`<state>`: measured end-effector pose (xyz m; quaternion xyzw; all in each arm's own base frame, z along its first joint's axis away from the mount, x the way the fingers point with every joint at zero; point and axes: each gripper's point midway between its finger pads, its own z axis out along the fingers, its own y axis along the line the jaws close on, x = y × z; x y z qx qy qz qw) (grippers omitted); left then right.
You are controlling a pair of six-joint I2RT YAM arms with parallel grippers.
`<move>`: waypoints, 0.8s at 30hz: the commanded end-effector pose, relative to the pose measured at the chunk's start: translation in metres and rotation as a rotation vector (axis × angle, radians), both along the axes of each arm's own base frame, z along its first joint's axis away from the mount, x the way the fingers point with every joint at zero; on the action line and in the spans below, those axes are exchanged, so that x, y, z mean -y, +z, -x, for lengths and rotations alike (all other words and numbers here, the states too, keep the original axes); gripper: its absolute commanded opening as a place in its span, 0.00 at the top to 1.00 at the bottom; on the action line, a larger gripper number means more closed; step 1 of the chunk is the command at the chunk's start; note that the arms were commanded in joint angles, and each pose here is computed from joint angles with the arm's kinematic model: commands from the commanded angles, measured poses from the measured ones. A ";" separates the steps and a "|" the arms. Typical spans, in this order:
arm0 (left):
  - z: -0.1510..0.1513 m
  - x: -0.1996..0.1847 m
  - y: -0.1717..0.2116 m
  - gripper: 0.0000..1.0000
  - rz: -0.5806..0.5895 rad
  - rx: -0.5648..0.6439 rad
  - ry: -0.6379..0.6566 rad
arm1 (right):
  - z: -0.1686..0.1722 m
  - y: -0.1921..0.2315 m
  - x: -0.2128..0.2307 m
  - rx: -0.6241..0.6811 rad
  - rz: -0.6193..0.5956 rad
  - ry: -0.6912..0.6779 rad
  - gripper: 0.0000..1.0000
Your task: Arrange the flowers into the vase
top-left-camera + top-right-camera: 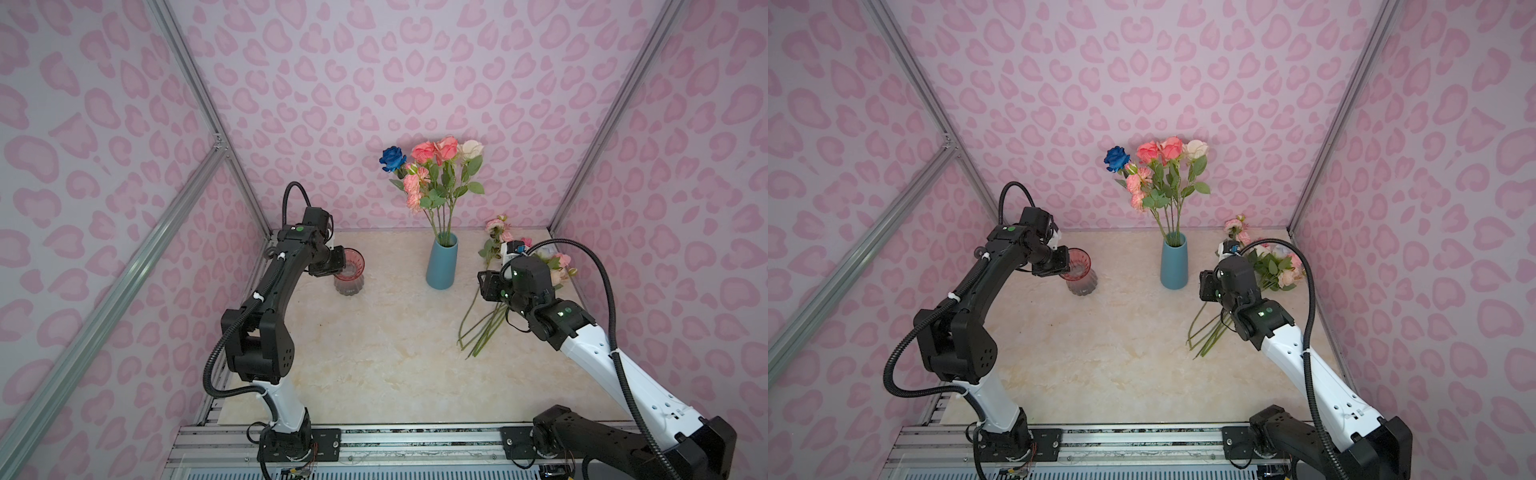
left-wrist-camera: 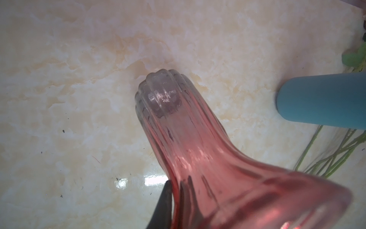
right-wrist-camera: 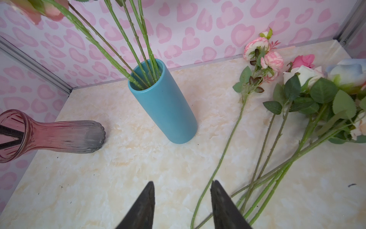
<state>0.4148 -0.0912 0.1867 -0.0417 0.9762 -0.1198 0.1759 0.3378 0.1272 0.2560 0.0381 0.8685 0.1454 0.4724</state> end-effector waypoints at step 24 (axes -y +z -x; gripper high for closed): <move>0.090 0.094 0.006 0.97 -0.001 -0.059 -0.261 | 0.006 0.005 -0.016 -0.006 0.065 0.012 0.53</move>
